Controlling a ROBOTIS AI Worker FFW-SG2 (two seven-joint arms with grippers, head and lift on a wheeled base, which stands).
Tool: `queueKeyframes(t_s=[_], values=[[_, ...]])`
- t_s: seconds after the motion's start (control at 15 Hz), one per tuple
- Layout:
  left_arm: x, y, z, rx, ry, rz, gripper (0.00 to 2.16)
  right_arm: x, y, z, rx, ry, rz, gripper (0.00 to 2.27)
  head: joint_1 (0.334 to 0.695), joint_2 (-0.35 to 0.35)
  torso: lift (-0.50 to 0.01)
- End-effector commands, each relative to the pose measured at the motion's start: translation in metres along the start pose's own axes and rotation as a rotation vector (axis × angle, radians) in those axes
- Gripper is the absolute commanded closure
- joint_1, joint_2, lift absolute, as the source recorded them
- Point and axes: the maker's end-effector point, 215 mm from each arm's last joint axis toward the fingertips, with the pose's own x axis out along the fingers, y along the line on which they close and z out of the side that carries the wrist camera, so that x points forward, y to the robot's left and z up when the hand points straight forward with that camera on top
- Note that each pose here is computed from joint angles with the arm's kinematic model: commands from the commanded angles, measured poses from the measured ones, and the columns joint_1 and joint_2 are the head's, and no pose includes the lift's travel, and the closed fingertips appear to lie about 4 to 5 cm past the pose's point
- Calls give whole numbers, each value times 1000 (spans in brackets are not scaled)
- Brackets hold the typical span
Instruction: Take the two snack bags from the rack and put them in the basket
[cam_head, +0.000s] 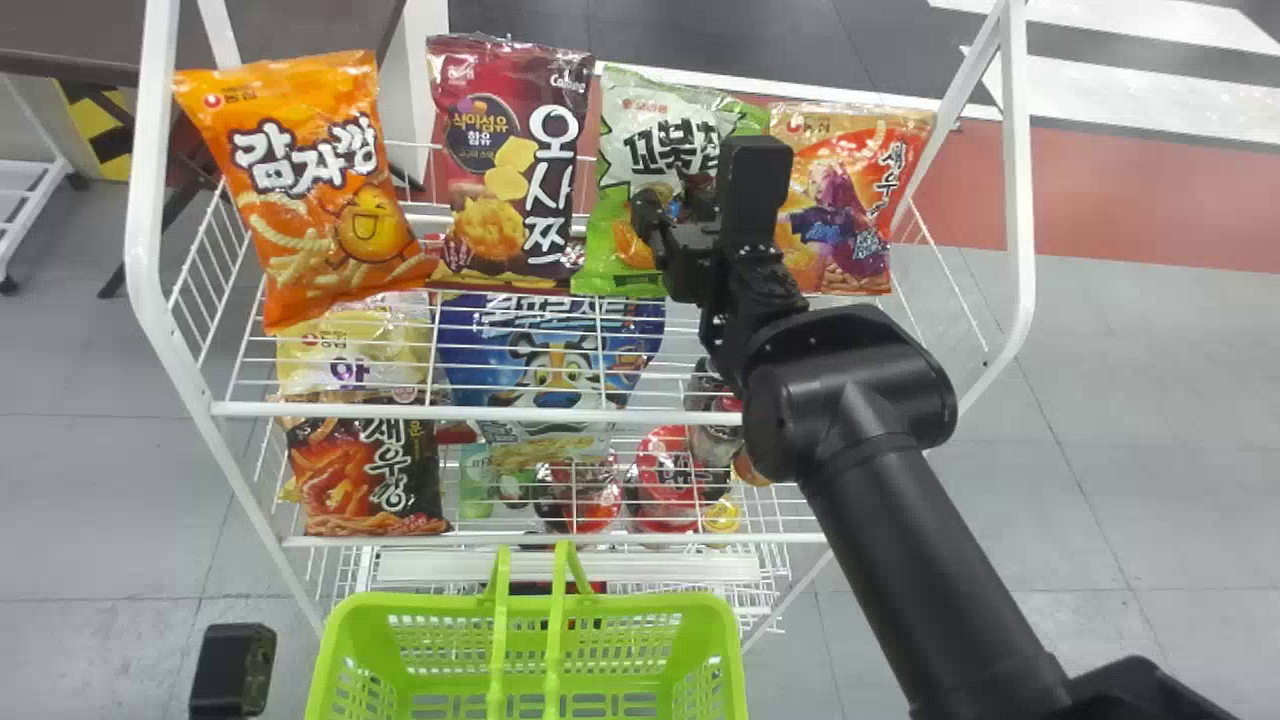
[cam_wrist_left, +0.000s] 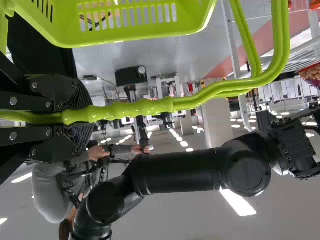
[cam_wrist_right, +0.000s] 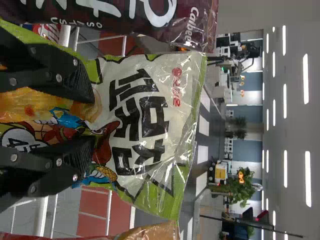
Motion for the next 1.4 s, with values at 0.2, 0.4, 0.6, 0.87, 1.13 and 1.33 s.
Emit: queueKeyframes(t_s=[0.2,0.4,0.6,0.87,1.13,1.33], values=[[3,0,-3,-1,9,1,1990,-27,-1,-7,-8,-2,-41,2240,695,-190,-11],[2,-4,-5,5,11,-5,1990,-41,-18,-9,-6,4,-93,2240,695,-217,-11],[2,0,-6,6,15,13,1990,-72,-26,15,-16,-22,-88,2240,695,-236,-11],[7,2,-4,17,27,21,1990,-127,-35,17,-20,49,-64,2240,695,-266,-11],[8,5,0,26,30,43,1990,-193,-40,-2,-11,168,-17,2240,695,-313,-11],[10,6,4,37,33,50,1990,-243,-34,-26,-2,282,29,2240,695,-350,-11]])
